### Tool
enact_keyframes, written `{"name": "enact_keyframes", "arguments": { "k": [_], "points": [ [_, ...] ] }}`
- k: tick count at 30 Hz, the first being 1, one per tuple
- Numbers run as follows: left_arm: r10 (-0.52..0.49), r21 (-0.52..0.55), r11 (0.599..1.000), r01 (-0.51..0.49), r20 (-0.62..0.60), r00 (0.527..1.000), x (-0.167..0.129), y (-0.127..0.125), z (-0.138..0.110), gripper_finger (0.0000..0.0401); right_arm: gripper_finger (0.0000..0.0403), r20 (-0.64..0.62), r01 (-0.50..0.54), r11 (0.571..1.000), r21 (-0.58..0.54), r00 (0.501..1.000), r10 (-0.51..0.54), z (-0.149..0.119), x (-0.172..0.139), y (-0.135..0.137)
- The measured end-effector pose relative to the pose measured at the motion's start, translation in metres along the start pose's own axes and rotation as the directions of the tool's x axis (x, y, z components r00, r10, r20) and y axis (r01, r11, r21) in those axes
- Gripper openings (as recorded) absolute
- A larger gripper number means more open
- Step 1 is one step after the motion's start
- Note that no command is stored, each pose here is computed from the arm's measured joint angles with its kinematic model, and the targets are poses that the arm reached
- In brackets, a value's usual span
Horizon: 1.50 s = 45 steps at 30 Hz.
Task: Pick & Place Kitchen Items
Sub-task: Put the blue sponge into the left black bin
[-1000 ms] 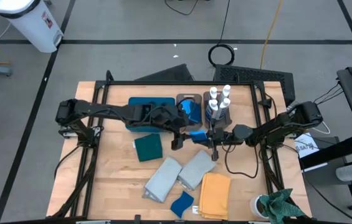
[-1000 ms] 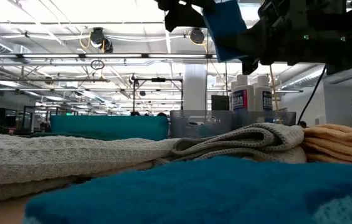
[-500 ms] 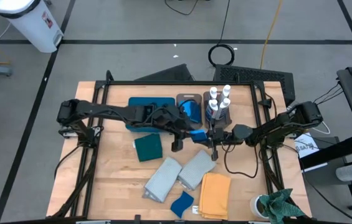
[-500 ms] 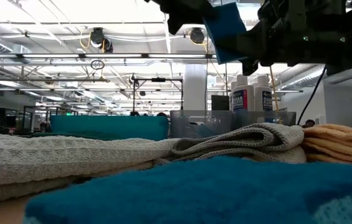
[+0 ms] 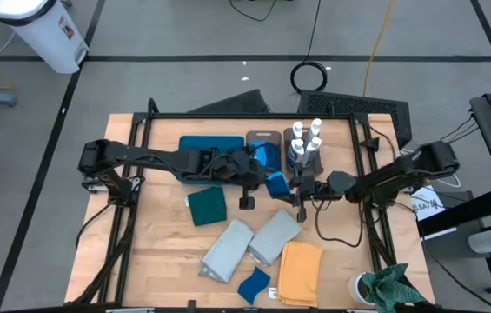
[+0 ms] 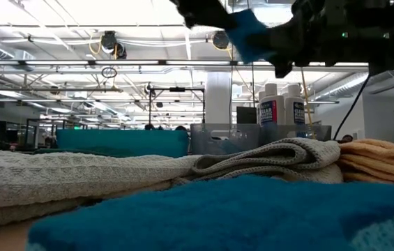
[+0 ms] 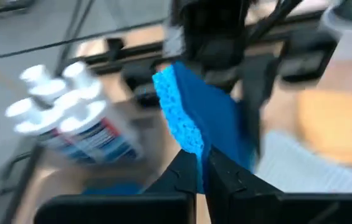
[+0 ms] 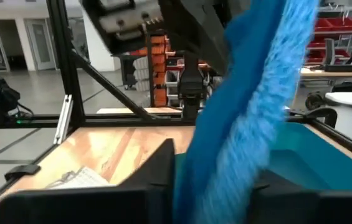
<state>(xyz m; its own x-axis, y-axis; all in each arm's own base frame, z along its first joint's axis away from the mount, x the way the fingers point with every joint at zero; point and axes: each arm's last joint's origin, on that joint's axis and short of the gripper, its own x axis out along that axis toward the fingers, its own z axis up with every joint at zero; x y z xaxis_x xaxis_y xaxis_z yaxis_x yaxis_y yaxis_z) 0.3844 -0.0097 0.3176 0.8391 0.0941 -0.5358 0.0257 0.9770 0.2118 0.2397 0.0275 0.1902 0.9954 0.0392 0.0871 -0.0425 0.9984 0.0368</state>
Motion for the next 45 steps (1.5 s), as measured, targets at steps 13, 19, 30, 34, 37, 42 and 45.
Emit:
{"name": "enact_keyframes", "arguments": {
  "k": [13,19,30,34,37,42,45],
  "points": [
    [0.3,0.309,0.921,-0.239,-0.166,0.939,0.001,0.019,-0.015,0.0011,0.023,0.084,-0.043,0.997,0.064,0.996,0.038,0.044,-0.042,0.003],
    [0.341,0.374,0.893,-0.248,-0.206,0.917,0.045,0.04,-0.036,0.0012,0.0236,0.098,-0.046,0.998,0.051,0.994,0.041,0.042,-0.052,0.003],
    [0.389,0.371,0.891,-0.26,-0.331,0.86,0.102,0.082,-0.088,0.0018,0.0216,0.075,-0.041,0.998,0.043,0.996,0.038,0.037,-0.052,0.002],
    [0.312,0.327,0.925,-0.194,-0.36,0.879,0.102,0.079,-0.092,0.0013,0.0216,0.074,-0.035,0.999,0.027,0.997,0.033,0.037,-0.052,0.001],
    [0.238,0.308,0.943,-0.123,-0.371,0.898,0.102,0.074,-0.094,0.0018,0.0217,0.072,-0.03,0.999,0.015,0.997,0.029,0.037,-0.052,0.001],
    [0.166,0.294,0.954,-0.056,-0.362,0.917,0.103,0.07,-0.094,0.005,0.0213,0.074,-0.03,0.999,0.015,0.997,0.029,0.037,-0.052,0.001],
    [0.159,0.239,0.968,-0.072,-0.368,0.916,0.103,0.07,-0.095,0.0077,0.0213,0.076,-0.03,0.999,0.015,0.997,0.029,0.038,-0.052,0.001]
  ]
}}
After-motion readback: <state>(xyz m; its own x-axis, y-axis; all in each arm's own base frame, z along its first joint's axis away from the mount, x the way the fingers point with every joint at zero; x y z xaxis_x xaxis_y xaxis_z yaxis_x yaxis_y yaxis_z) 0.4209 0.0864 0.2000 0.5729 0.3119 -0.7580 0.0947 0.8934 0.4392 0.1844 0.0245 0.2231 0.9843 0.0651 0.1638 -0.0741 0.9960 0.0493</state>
